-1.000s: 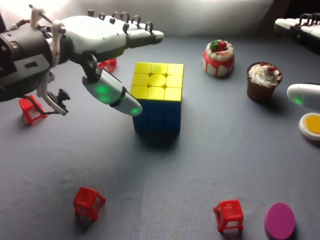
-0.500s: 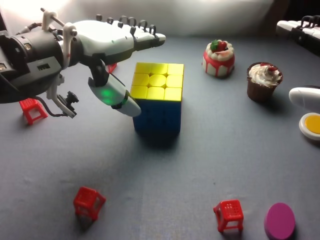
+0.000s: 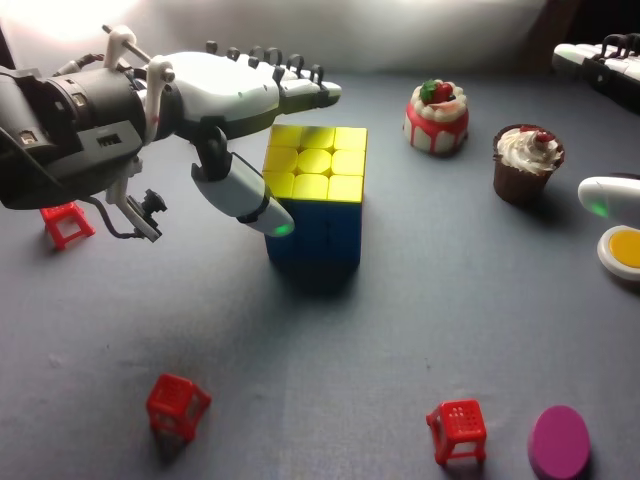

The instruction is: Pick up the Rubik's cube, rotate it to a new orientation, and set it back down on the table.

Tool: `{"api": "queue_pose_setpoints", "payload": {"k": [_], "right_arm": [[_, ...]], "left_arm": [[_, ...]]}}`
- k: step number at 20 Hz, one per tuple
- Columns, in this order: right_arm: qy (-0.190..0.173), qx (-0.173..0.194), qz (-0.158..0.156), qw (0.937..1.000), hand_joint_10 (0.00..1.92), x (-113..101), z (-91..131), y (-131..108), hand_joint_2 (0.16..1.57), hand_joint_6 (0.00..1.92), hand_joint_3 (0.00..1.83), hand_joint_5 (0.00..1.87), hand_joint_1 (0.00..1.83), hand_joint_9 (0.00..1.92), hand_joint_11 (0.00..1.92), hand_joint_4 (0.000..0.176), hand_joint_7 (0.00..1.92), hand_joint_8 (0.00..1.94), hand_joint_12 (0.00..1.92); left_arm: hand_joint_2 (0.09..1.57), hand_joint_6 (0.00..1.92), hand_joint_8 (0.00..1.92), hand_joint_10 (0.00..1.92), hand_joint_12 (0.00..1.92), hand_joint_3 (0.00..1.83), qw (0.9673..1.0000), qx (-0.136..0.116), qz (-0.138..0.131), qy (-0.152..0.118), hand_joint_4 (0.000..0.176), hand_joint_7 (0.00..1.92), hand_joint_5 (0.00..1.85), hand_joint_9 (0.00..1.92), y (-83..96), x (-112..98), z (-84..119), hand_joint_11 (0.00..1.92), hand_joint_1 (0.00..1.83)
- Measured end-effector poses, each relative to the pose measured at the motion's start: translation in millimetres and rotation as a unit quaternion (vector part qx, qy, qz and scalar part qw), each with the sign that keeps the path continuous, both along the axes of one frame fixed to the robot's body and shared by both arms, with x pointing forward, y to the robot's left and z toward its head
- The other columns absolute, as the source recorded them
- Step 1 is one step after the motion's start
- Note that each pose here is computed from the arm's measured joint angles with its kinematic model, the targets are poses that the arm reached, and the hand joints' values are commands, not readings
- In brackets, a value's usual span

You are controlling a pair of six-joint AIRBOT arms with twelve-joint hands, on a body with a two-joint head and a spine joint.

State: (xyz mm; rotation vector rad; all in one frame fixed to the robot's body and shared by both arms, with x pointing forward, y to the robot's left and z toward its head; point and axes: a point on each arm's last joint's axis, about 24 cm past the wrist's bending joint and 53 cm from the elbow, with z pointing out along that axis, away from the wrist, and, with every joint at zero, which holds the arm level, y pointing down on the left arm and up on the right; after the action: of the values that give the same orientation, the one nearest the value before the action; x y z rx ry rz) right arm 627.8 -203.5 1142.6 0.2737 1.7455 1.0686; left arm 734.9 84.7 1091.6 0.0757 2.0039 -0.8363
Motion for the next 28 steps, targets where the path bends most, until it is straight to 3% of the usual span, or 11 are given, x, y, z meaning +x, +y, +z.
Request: {"api": "queue_pose_setpoints", "payload": {"k": [3, 5, 6, 7, 9, 15, 20, 21, 26, 27, 28], "right_arm": [[0.0, 0.0, 0.0, 1.0, 0.0, 0.0, 0.2, 0.1, 1.29, 0.0, 0.0, 0.0, 0.51, 0.0, 0.0, 0.0, 0.0, 0.0, 0.23], [0.002, -0.001, -0.002, 1.0, 0.0, -0.3, -1.8, -1.4, 1.3, 0.0, 0.0, 0.0, 0.51, 0.0, 0.0, 0.0, 0.0, 0.0, 0.31], [0.003, -0.002, -0.001, 1.0, 0.0, -0.4, -2.0, -1.3, 1.29, 0.0, 0.0, 0.0, 0.53, 0.0, 0.0, 0.0, 0.0, 0.0, 0.37], [0.002, -0.001, -0.001, 1.0, 0.0, -0.5, -1.5, -1.0, 1.3, 0.0, 0.0, 0.0, 0.52, 0.0, 0.0, 0.0, 0.0, 0.0, 0.28], [0.002, -0.001, -0.001, 1.0, 0.0, -0.3, -1.8, -1.4, 1.29, 0.0, 0.0, 0.0, 0.52, 0.0, 0.0, 0.0, 0.0, 0.0, 0.26], [0.002, 0.0, -0.002, 1.0, 0.0, -0.2, -1.6, -1.6, 1.3, 0.0, 0.0, 0.0, 0.53, 0.0, 0.0, 0.0, 0.0, 0.0, 0.13], [0.001, 0.001, -0.003, 1.0, 0.0, 0.0, -1.0, -1.8, 1.29, 0.0, 0.0, 0.0, 0.51, 0.0, 0.0, 0.0, 0.0, 0.0, 0.34], [0.001, 0.001, -0.003, 1.0, 0.0, 0.0, -1.0, -1.8, 1.29, 0.0, 0.0, 0.0, 0.49, 0.0, 0.0, 0.0, 0.0, 0.0, 0.44], [0.002, 0.0, -0.004, 1.0, 0.0, -1.0, -2.8, -3.4, 1.29, 0.0, 0.0, 0.0, 0.5, 0.0, 0.0, 0.0, 0.0, 0.0, 0.26], [0.004, -0.001, -0.004, 1.0, 0.0, -1.1, -3.9, -3.3, 1.29, 0.0, 0.0, 0.0, 0.5, 0.0, 0.0, 0.0, 0.0, 0.0, 0.36], [0.005, -0.001, -0.004, 1.0, 0.0, -1.1, -4.1, -3.2, 1.3, 0.0, 0.0, 0.0, 0.51, 0.0, 0.0, 0.0, 0.0, 0.0, 0.38]], "left_arm": [[0.93, 0.0, 0.0, 0.01, 1.23, 0.0, 1.0, 0.006, 0.0, 0.008, 0.051, 0.0, 0.0, 0.03, -0.3, -2.0, -8.8, 0.0, 0.79], [0.93, 0.0, 0.0, 0.0, 0.94, 0.0, 0.9999, 0.009, 0.002, 0.009, 0.012, 0.0, 0.0, 0.0, 1.0, -1.8, -10.4, 0.0, 0.8], [0.93, 0.0, 0.0, 0.01, 1.02, 0.0, 0.9999, 0.009, 0.003, 0.008, 0.0, 0.0, 0.0, 0.02, 2.5, -0.5, -9.7, 0.0, 0.79], [0.93, 0.0, 0.0, 0.02, 1.23, 0.0, 0.9999, 0.009, 0.004, 0.008, 0.015, 0.0, 0.0, 0.06, 2.8, 0.0, -10.1, 0.0, 0.76], [0.94, 0.0, 0.0, 0.02, 1.38, 0.0, 0.9999, 0.009, 0.003, 0.009, 0.0, 0.0, 0.0, 0.09, 1.4, -0.2, -10.9, 0.0, 0.74], [0.97, 0.01, 0.0, 0.01, 0.75, 0.0, 0.9999, 0.006, -0.002, 0.011, 0.0, 0.0, 0.05, 0.02, -5.4, -2.1, -13.0, 0.0, 0.68], [1.05, 0.01, 0.02, 0.04, 1.07, 0.01, 0.9998, 0.018, -0.001, 0.005, 0.0, 0.14, 0.13, 0.17, -2.9, 1.0, -12.0, 0.0, 0.64], [1.06, 0.03, 0.07, 0.3, 1.56, 0.0, 0.9998, 0.019, -0.002, 0.004, 0.0, 0.43, 0.29, 0.39, -3.0, 1.3, -11.2, 0.0, 0.68], [1.07, 0.1, 0.26, 1.09, 1.8, 0.0, 0.9999, 0.014, -0.006, -0.005, 0.0, 0.62, 0.57, 0.31, -5.6, 2.6, -4.9, 0.08, 0.71], [1.08, 0.39, 0.81, 1.42, 1.9, 0.0, 0.9999, 0.013, -0.007, -0.005, 0.0, 0.5, 0.58, 0.32, -6.1, 2.5, -4.3, 0.2, 0.8], [1.06, 1.06, 1.34, 1.74, 1.92, 0.0, 0.9999, 0.01, -0.006, -0.004, 0.0, 0.42, 0.5, 0.36, -6.3, 2.5, -4.0, 0.38, 0.93]]}}
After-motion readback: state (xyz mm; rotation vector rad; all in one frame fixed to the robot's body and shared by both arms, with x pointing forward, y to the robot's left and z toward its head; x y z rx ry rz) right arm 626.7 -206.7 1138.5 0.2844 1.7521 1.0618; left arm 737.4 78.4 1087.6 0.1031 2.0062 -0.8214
